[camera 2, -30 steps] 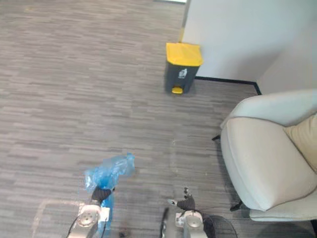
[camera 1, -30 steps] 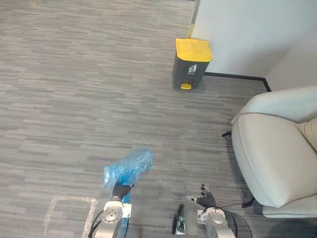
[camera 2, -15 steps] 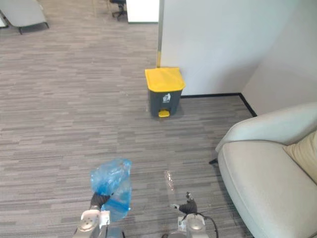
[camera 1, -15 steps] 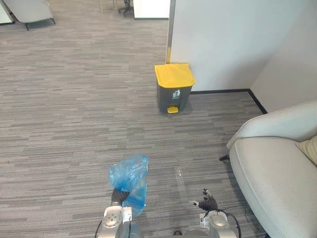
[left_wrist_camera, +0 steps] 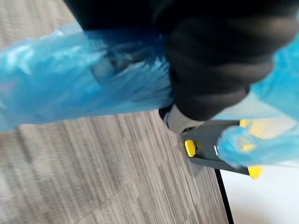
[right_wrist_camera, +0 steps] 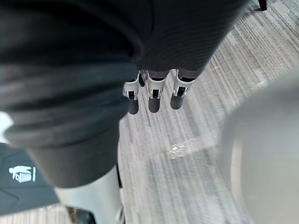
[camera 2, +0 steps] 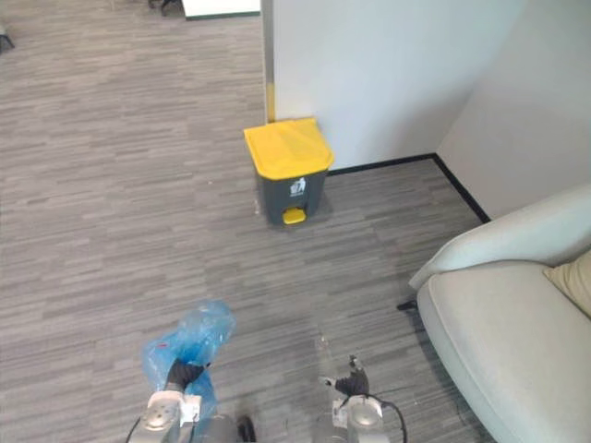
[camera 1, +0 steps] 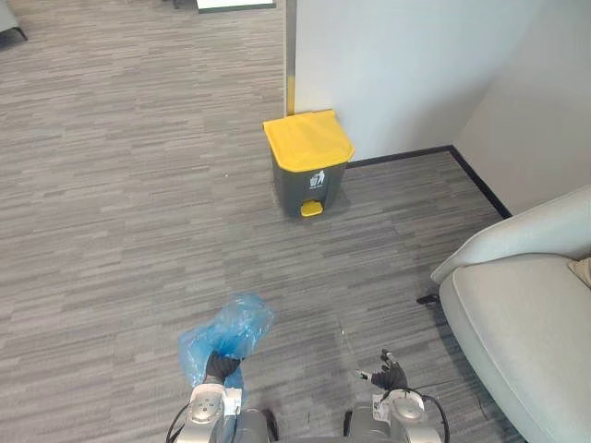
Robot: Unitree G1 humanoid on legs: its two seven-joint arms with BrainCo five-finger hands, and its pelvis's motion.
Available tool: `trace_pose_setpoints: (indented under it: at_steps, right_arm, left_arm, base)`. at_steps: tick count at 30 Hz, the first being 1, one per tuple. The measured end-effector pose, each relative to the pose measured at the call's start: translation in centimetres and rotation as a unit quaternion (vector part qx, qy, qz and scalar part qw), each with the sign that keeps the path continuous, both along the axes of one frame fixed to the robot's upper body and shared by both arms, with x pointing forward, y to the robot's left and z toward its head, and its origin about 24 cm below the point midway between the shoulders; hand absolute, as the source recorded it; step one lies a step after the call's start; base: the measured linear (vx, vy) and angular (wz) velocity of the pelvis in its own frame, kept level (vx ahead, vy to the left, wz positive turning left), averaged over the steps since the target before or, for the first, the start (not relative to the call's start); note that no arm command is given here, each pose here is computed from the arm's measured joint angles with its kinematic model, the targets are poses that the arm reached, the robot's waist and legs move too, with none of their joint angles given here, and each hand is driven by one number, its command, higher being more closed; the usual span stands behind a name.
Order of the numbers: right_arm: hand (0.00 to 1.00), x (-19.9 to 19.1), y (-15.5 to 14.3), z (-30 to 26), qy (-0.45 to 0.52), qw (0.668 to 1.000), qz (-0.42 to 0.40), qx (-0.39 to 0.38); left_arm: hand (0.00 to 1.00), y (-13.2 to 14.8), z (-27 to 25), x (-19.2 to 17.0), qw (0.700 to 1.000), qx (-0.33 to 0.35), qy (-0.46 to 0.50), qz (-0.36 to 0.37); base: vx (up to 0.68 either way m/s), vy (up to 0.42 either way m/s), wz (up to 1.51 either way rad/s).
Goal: Gather rubbish on tea table into small bin, then transfer packed bag to large trash can.
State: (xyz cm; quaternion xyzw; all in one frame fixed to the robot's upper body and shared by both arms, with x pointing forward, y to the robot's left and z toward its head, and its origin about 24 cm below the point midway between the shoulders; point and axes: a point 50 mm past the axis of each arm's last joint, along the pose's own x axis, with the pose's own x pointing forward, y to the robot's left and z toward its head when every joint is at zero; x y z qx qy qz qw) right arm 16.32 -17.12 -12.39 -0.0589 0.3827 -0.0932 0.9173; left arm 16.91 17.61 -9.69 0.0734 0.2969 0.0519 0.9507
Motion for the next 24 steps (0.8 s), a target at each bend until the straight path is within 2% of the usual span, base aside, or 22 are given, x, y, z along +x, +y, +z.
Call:
trace_pose_setpoints:
  at_steps: [3,6,8,12,18,20,24]
  right_arm:
    - [0.00,-0.1,-0.9,-0.3,0.014,0.999,0.020,-0.020]
    - [0.00,0.6,-2.0,-0.1,0.012,0.999,0.015,-0.034]
    - [0.00,-0.2,-2.7,-0.3,0.024,0.999,0.008,-0.040]
    - [0.00,-0.8,-1.7,-0.3,0.016,0.999,0.009,-0.027]
    - [0.00,-0.3,-1.8,-0.2,0.012,1.000,-0.019,-0.018]
    - [0.00,-0.8,-2.8,-0.4,0.021,0.999,-0.029,-0.028]
    - [0.00,-1.8,-1.7,-1.4,0.055,0.998,-0.028,-0.012]
  left_arm:
    - [1.00,0.5,-1.0,-0.1,1.000,0.006,0.030,0.005]
    - [1.00,0.1,-0.9,0.4,1.000,0.000,0.023,0.002]
    - [1.00,-1.1,-0.5,1.3,1.000,-0.016,0.010,0.000]
    - [1.00,-2.0,0.0,1.2,0.999,-0.035,-0.008,0.005]
    - [1.00,-1.9,0.1,1.0,0.999,-0.042,-0.010,0.014]
    - [1.00,-1.9,-0.1,0.7,0.999,-0.043,-0.005,0.017]
    - [1.00,0.0,-0.7,-0.1,0.999,-0.018,0.016,0.027]
  base:
    - [0.51,-0.208,-0.01]
    - [0.42,-0.176,-0.03]
    - [0.39,-0.170,0.38]
    - [0.28,-0.061,0.13]
    - [0.27,0.094,-0.14]
    - [0.25,0.190,-0.12]
    - [0.28,0.193,-0.09]
